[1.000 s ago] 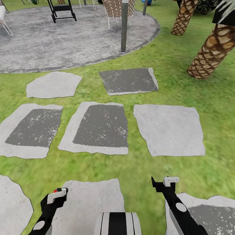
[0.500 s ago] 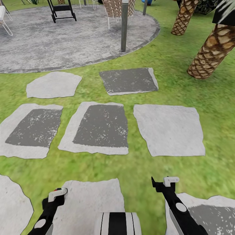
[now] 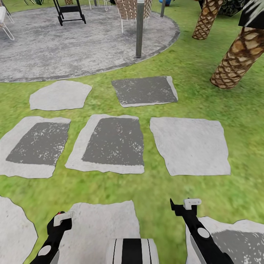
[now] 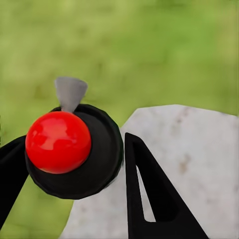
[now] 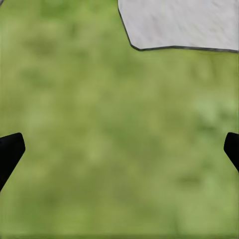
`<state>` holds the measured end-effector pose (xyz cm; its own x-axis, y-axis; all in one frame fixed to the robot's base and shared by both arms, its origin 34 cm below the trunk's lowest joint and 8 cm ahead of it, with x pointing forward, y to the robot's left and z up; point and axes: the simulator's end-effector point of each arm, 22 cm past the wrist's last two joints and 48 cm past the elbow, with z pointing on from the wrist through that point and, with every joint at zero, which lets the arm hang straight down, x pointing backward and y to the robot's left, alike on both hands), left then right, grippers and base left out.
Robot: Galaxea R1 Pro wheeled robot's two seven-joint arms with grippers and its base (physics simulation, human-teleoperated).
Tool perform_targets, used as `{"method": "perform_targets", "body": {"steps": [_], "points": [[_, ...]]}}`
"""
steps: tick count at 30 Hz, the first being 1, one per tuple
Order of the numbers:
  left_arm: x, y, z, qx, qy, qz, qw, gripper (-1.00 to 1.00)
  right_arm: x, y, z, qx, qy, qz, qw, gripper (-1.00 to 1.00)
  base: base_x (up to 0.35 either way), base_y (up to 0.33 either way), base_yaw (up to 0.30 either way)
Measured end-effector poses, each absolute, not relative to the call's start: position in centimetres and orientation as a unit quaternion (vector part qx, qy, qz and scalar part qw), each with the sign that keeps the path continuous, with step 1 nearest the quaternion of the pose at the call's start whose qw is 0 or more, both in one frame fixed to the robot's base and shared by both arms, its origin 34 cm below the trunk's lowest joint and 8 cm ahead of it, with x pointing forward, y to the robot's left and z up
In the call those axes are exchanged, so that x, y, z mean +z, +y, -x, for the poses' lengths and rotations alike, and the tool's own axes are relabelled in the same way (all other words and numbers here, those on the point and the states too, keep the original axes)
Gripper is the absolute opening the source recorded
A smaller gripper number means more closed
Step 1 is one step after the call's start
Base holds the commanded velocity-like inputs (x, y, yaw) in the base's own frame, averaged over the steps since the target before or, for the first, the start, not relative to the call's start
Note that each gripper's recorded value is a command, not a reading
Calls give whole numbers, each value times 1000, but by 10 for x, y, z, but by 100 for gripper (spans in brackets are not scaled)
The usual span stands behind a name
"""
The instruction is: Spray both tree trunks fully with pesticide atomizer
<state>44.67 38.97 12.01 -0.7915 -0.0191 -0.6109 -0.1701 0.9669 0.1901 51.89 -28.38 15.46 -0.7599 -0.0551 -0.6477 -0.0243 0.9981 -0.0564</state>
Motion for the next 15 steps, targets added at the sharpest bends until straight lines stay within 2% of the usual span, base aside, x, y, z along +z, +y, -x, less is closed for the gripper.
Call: {"method": "perform_targets", "body": {"steps": [15], "points": [[134, 389, -458, 117, 934, 53, 333, -100, 172, -283, -532, -22, 931, 21, 363, 100, 0, 0, 0]]}}
